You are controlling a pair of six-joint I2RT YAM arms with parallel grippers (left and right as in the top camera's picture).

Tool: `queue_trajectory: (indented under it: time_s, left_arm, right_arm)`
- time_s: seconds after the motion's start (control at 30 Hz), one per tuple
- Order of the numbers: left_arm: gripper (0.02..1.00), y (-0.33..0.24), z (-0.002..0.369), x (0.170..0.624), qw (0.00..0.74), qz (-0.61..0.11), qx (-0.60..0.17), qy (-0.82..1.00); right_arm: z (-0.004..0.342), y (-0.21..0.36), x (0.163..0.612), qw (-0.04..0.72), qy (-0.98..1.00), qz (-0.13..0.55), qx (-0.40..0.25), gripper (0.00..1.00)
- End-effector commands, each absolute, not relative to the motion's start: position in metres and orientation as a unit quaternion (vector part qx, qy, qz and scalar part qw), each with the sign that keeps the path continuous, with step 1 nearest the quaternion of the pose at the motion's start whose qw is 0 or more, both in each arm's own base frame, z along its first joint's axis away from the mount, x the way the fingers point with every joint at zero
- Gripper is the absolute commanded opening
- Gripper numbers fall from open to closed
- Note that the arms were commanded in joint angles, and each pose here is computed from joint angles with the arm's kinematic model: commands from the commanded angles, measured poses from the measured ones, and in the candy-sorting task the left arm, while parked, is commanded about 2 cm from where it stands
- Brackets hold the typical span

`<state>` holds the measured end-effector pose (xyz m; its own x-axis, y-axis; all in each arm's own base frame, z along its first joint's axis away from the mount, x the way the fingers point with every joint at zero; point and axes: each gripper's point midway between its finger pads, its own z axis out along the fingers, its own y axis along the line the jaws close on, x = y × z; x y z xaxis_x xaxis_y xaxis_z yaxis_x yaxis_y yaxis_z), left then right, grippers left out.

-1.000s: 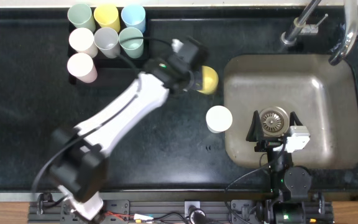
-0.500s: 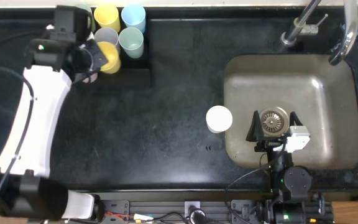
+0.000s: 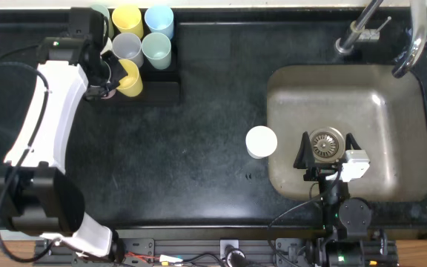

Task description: Store Cups

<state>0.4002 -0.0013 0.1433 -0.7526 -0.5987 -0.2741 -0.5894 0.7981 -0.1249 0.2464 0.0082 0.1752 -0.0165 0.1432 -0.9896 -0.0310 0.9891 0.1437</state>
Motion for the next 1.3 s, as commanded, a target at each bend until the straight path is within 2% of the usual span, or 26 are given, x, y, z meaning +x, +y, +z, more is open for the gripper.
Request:
queue_trajectory:
  time_s: [0.03,1.2,1.23,1.3]
  left_arm:
    - [0.036,-0.003,0.138,0.406,0.150,-0.028,-0.322,0.934]
    - [0.038,0.009,0.092,0.411,0.104,-0.005,-0.335,0.936]
    - [0.073,0.009,0.092,0.411,0.105,-0.005,-0.335,0.936]
    - [0.316,0.009,0.092,0.411,0.104,-0.005,-0.335,0.936]
  right_arm:
    - [0.172,0.009,0.247,0.700,0.710,0.064,0.038,0.996]
    - [0.172,0.009,0.247,0.700,0.710,0.064,0.038,1.000]
    - [0.172,0.009,0.247,0.700,0.710,0.064,0.038,0.998]
    - [0.172,0.009,0.247,0.700,0.710,0.064,0.038,0.998]
